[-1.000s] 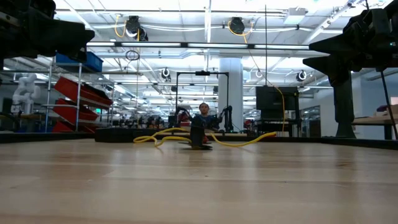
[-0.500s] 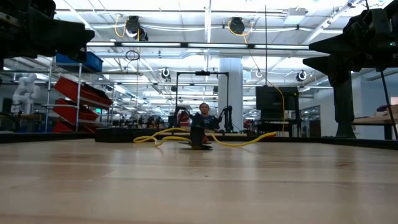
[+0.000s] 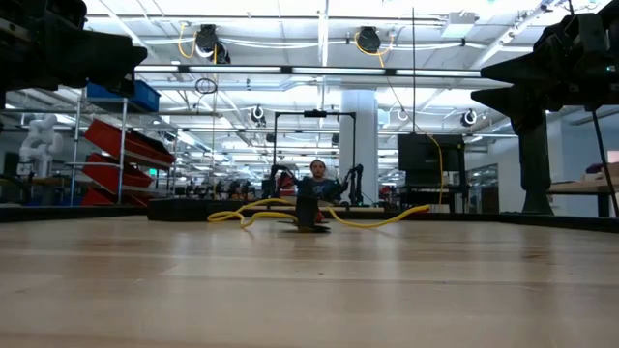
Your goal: Coil cords
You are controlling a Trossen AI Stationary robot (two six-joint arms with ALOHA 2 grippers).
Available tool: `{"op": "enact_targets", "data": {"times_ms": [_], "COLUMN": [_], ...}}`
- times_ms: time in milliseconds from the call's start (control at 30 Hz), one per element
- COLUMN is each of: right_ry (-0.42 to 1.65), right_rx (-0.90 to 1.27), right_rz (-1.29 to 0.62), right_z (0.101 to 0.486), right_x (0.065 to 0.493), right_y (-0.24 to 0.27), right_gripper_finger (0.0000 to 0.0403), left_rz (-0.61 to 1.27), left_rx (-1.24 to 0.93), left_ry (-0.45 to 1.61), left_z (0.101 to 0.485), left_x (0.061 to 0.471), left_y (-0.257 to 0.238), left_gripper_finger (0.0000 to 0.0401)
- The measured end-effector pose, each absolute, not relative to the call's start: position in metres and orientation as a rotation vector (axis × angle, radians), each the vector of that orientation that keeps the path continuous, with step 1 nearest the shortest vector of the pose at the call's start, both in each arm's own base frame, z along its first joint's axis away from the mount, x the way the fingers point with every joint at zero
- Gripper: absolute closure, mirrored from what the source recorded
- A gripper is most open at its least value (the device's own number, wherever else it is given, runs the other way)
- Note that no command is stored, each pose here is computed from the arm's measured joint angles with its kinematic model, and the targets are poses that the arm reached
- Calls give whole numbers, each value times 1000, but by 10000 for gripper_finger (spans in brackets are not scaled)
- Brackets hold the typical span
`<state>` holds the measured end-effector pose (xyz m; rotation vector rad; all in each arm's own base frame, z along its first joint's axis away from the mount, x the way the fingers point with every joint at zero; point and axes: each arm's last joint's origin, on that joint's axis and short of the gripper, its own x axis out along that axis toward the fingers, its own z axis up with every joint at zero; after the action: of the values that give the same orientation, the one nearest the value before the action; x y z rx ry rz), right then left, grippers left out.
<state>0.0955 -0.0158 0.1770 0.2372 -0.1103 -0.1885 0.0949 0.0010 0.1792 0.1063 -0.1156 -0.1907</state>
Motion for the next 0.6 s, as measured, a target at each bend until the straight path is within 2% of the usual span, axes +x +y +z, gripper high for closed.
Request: {"op": "enact_targets", "data": {"times_ms": [600], "right_ry": [-110], "right_rx": [238], "right_rz": [-188], "right_z": [177], "right_x": [96], "right_y": [-16], "right_gripper_finger": [172], "left_rz": [-191], "left_rx": [106], "left_ry": [-115], "left_z": [179], "left_x": [95], "left_y": [1], "left_gripper_finger": [278]}}
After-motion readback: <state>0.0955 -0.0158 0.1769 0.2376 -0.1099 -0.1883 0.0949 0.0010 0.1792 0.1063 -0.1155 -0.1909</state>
